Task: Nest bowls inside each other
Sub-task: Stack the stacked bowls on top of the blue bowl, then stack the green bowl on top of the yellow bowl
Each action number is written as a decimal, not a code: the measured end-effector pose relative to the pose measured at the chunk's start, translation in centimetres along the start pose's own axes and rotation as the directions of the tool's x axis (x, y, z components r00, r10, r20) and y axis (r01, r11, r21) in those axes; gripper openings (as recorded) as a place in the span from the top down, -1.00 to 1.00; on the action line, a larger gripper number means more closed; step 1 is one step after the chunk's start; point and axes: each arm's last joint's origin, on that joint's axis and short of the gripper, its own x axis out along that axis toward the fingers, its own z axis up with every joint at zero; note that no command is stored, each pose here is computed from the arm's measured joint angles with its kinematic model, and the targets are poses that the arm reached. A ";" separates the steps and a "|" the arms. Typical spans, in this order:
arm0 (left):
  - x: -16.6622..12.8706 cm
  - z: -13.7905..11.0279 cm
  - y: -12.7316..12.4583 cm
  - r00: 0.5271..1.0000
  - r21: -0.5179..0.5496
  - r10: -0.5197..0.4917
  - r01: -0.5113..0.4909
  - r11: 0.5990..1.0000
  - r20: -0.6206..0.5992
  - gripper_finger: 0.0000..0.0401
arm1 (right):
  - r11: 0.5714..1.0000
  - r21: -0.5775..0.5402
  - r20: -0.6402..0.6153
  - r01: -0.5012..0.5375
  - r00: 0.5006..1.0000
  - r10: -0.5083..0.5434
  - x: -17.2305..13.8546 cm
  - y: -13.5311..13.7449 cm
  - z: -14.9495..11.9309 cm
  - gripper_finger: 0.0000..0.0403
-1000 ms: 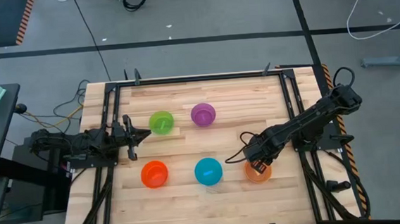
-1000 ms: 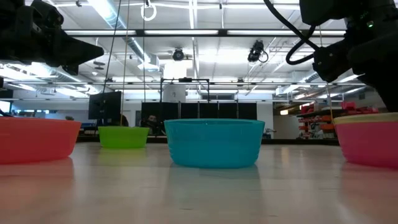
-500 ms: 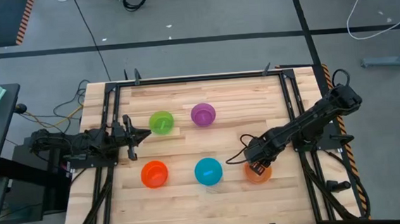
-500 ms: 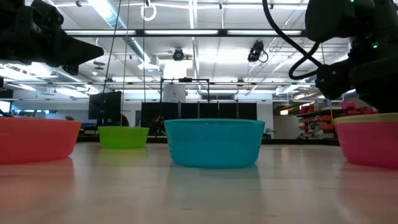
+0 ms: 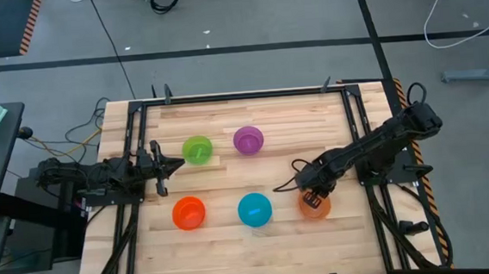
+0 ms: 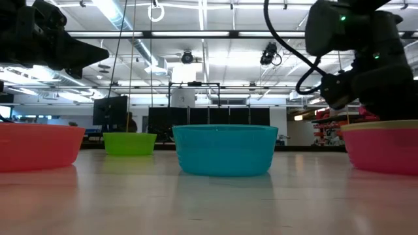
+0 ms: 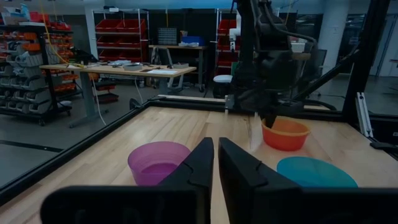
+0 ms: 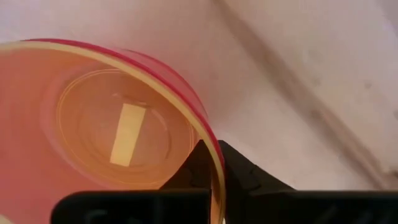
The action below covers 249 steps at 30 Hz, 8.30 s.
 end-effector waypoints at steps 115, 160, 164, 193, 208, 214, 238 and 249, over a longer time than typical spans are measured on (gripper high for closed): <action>0.1 -0.1 0.0 1.000 0.007 0.001 -0.001 1.000 -0.009 0.87 | 0.809 -0.586 0.126 -0.047 0.981 0.147 -5.5 14.4 14.5 0.95; 0.8 1.7 1.4 0.875 -0.142 0.460 -0.479 0.866 -0.151 0.74 | 0.743 -0.601 0.400 0.295 0.916 -0.040 -10.3 10.6 15.5 0.45; 1.0 3.4 1.9 0.815 -0.124 0.522 -0.562 0.818 -0.252 0.74 | 0.759 -0.581 0.416 0.293 0.909 -0.033 -11.3 9.2 16.3 0.45; 7.2 6.5 11.4 0.497 -0.279 0.211 -0.736 0.617 -0.842 0.66 | 0.846 -0.495 0.640 0.198 0.741 0.201 -11.8 -0.6 9.7 0.45; 13.2 2.4 15.3 0.347 -0.286 -0.015 -0.748 0.598 -0.938 0.57 | 0.847 -0.492 0.624 0.199 0.759 0.185 -9.4 -1.7 8.8 0.45; 14.3 2.5 15.2 0.354 -0.281 -0.022 -0.701 0.655 -0.935 0.64 | 0.839 -0.502 0.620 0.210 0.764 0.179 -9.1 -1.8 8.8 0.45; 13.3 0.1 14.4 0.115 -0.109 -0.030 -0.789 0.604 -0.993 0.60 | 0.838 -0.503 0.628 0.210 0.755 0.188 -9.2 -1.7 8.8 0.45; 13.7 -2.4 14.7 0.025 -0.067 -0.078 -0.800 0.596 -0.997 0.58 | 0.838 -0.503 0.628 0.210 0.755 0.188 -9.2 -1.7 8.8 0.45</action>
